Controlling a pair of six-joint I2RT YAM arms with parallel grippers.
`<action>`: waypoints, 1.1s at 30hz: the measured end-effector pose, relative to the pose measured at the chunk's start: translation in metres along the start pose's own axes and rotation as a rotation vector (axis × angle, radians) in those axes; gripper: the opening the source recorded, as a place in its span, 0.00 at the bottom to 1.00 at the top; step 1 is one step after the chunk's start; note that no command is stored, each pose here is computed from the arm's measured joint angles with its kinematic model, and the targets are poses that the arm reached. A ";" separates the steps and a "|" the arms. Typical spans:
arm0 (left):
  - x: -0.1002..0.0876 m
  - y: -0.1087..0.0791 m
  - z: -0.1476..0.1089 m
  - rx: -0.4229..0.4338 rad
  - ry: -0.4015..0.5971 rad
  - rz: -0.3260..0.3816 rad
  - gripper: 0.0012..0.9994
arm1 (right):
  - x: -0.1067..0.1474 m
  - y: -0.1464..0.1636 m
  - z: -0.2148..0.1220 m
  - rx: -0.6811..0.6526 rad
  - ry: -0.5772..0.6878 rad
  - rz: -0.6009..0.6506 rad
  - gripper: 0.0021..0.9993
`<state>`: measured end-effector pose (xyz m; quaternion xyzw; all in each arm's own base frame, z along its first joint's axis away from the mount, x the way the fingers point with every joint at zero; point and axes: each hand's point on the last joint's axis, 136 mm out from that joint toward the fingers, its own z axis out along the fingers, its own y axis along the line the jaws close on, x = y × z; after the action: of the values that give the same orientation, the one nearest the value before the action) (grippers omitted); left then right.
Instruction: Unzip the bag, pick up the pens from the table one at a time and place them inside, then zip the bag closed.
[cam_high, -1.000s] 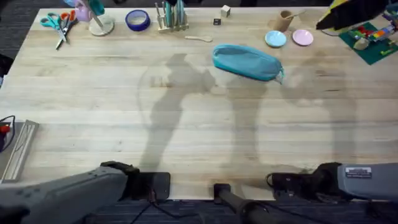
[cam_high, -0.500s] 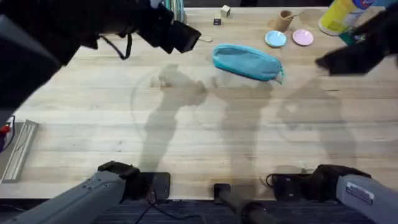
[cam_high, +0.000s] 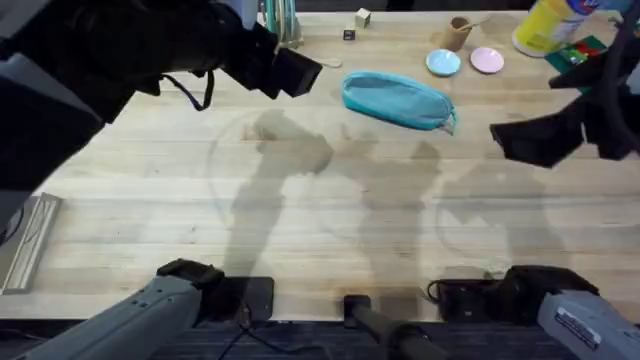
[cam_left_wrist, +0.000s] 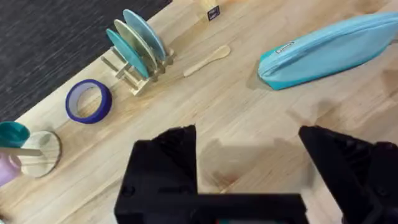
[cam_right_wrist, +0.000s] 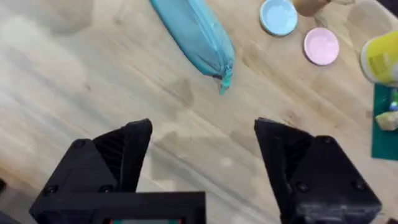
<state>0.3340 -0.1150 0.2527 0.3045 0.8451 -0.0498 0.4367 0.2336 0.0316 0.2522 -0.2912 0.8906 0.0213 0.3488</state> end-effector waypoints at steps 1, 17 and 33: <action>0.000 0.000 0.000 0.001 -0.001 -0.001 0.99 | -0.001 -0.001 0.002 -0.001 0.002 0.021 1.00; 0.012 -0.005 0.000 0.019 0.049 -0.011 0.99 | -0.004 0.016 0.052 -0.258 0.093 0.352 1.00; 0.035 -0.014 -0.003 0.054 0.143 -0.031 0.99 | -0.001 0.014 0.077 -0.311 0.144 0.400 1.00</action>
<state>0.3090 -0.1087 0.2250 0.3059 0.8771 -0.0575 0.3657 0.2737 0.0625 0.1925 -0.1603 0.9389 0.2058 0.2243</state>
